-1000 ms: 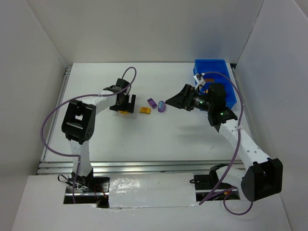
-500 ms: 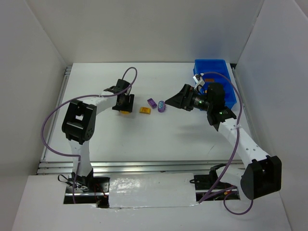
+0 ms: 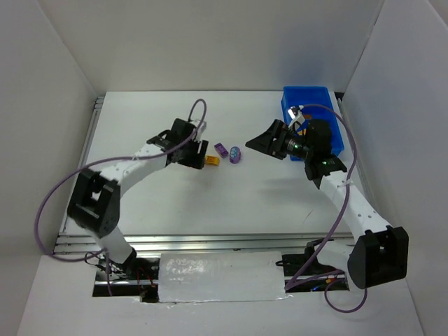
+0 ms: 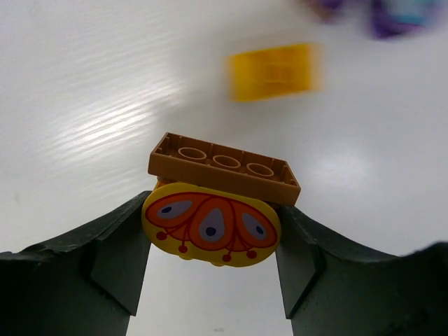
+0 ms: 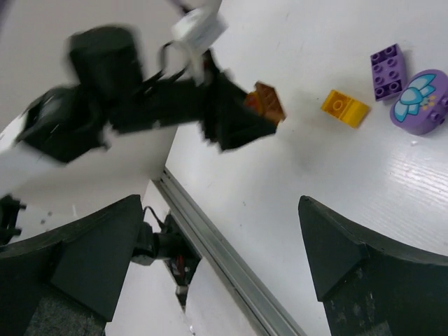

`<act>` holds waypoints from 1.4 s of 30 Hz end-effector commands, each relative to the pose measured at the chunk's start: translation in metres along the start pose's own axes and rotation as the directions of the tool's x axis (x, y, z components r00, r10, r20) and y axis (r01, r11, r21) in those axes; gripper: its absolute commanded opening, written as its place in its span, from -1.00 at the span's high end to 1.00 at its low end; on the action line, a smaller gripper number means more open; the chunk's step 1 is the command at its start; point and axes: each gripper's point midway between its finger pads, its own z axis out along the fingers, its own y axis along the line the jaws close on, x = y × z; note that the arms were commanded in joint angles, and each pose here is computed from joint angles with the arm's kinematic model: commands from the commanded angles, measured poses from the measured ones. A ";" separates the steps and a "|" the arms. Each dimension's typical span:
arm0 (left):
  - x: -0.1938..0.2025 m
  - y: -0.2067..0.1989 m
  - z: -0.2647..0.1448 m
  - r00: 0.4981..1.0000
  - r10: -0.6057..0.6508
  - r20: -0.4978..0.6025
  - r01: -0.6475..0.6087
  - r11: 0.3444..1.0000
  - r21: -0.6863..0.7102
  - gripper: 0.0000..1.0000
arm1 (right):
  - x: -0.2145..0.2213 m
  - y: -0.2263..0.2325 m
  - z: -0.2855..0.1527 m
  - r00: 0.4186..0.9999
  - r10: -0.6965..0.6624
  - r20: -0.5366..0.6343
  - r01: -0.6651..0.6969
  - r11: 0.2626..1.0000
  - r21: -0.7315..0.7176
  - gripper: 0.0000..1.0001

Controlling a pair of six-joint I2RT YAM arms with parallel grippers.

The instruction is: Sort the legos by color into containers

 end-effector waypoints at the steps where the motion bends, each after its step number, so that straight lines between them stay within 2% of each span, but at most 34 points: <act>1: -0.029 -0.103 -0.084 0.923 0.248 0.295 -0.326 0.911 0.253 1.00 | -0.020 0.016 -0.005 0.999 -0.010 0.051 0.011 1.000 -0.019 -0.99; 2: -0.035 -0.131 -0.113 0.872 0.273 0.405 -0.406 0.867 0.290 1.00 | -0.017 0.019 -0.005 0.999 0.009 0.039 -0.009 1.000 -0.012 -0.99; 3: -0.023 -0.140 -0.118 0.860 0.285 0.422 -0.439 0.835 0.331 1.00 | -0.015 0.019 -0.005 0.999 0.016 0.036 -0.016 1.000 0.000 -0.99; 5: -0.028 -0.154 -0.146 0.814 0.266 0.516 -0.493 0.787 0.372 1.00 | -0.012 0.017 -0.006 0.999 0.033 0.035 -0.035 0.999 0.041 -0.98; 8: -0.020 -0.167 -0.172 0.775 0.253 0.580 -0.553 0.715 0.427 1.00 | -0.004 0.018 -0.011 0.998 0.054 0.036 -0.057 0.997 0.061 -0.87; 9: -0.019 -0.171 -0.178 0.763 0.252 0.595 -0.572 0.691 0.442 1.00 | -0.002 0.022 -0.014 0.998 0.051 0.034 -0.053 0.997 0.048 -0.78; 13: -0.018 -0.181 -0.193 0.745 0.259 0.615 -0.610 0.638 0.470 1.00 | 0.013 0.045 -0.021 0.998 0.058 -0.027 -0.059 0.998 -0.030 -0.58; 18: -0.018 -0.191 -0.190 0.743 0.309 0.594 -0.630 0.622 0.465 0.98 | 0.019 0.057 -0.030 0.999 0.033 -0.016 -0.032 0.999 0.010 -0.57; 20: -0.016 -0.196 -0.193 0.740 0.314 0.594 -0.637 0.611 0.470 0.99 | 0.029 0.060 -0.026 0.998 0.029 -0.054 -0.029 0.999 0.016 -0.56; 22: -0.015 -0.200 -0.195 0.713 0.338 0.614 -0.670 0.586 0.455 1.00 | 0.040 0.054 -0.019 0.993 0.048 -0.106 -0.044 0.998 0.040 -0.53; 26: -0.013 -0.206 -0.198 0.704 0.349 0.618 -0.688 0.548 0.475 1.00 | 0.064 0.054 -0.009 0.980 0.033 -0.197 -0.023 0.998 0.054 -0.45; 28: -0.014 -0.206 -0.197 0.703 0.351 0.618 -0.689 0.552 0.470 1.00 | 0.069 0.057 -0.008 0.976 0.027 -0.215 -0.017 0.999 0.046 -0.35; 39: -0.010 -0.209 -0.181 0.716 0.391 0.578 -0.685 0.552 0.475 1.00 | 0.080 0.073 -0.009 0.965 0.007 -0.263 -0.012 1.000 -0.020 -0.28; 40: -0.010 -0.209 -0.181 0.715 0.395 0.577 -0.686 0.554 0.472 1.00 | 0.080 0.073 -0.010 0.965 0.002 -0.262 -0.008 1.000 -0.020 -0.21; 42: -0.010 -0.208 -0.181 0.715 0.397 0.576 -0.687 0.555 0.469 1.00 | 0.078 0.069 -0.011 0.969 -0.008 -0.246 0.011 1.000 0.008 0.21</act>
